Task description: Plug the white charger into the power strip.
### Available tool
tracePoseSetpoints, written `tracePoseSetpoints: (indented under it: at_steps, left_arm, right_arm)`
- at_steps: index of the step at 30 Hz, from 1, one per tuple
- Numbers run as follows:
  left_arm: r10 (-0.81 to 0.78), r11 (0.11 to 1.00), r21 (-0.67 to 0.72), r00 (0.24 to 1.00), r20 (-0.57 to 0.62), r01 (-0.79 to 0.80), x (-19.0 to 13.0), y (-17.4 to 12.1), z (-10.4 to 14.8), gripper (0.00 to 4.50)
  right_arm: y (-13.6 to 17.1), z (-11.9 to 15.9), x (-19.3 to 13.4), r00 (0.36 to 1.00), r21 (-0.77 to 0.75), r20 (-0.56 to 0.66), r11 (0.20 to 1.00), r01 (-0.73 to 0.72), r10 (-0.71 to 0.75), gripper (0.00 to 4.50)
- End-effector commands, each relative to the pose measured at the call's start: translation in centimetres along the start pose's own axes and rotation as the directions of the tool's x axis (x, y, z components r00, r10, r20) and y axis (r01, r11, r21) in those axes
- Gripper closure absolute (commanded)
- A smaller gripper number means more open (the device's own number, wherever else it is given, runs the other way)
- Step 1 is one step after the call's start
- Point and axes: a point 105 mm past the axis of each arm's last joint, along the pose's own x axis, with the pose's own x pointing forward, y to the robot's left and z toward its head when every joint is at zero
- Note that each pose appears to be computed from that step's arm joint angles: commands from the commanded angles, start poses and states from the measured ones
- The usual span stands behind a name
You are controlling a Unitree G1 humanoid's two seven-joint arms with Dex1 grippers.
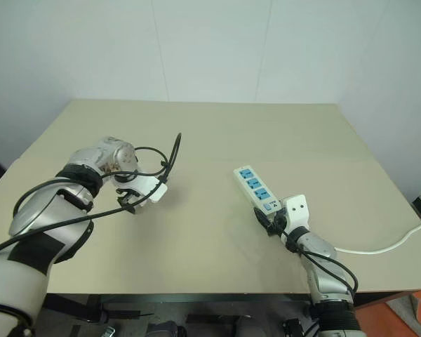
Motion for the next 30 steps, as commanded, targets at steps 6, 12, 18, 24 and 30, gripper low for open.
tracePoseSetpoints:
  at_steps: [6,12,18,24,30]
  left_arm:
    - [0.074,0.997,0.032,0.995,-0.06,-0.072,-0.5,1.1,-0.3,3.43]
    - [0.14,0.99,0.003,0.99,-0.019,-0.14,-1.3,1.9,-0.1,3.48]
    - [0.223,0.975,-0.09,0.87,0.439,-0.205,-6.7,2.9,3.8,3.48]
    - [0.424,0.904,-0.379,0.297,0.856,-0.197,-13.0,4.2,6.3,3.48]
    - [0.413,0.91,-0.414,0.05,0.909,0.014,-12.4,2.8,6.5,3.48]
  right_arm:
    - [0.3,-0.5,0.0,0.999,-0.006,-0.037,1.0,-0.027,0.027,1.09]
    - [0.4,-0.4,0.0,0.998,-0.02,-0.035,0.998,-0.052,0.051,1.09]
    - [1.1,0.9,-0.1,0.982,-0.054,-0.01,0.98,-0.189,0.189,1.09]
    - [4.3,2.8,0.7,0.87,-0.148,-0.043,0.858,-0.492,0.491,1.09]
    - [9.0,3.7,1.1,0.672,-0.228,-0.105,0.64,-0.734,0.733,1.09]
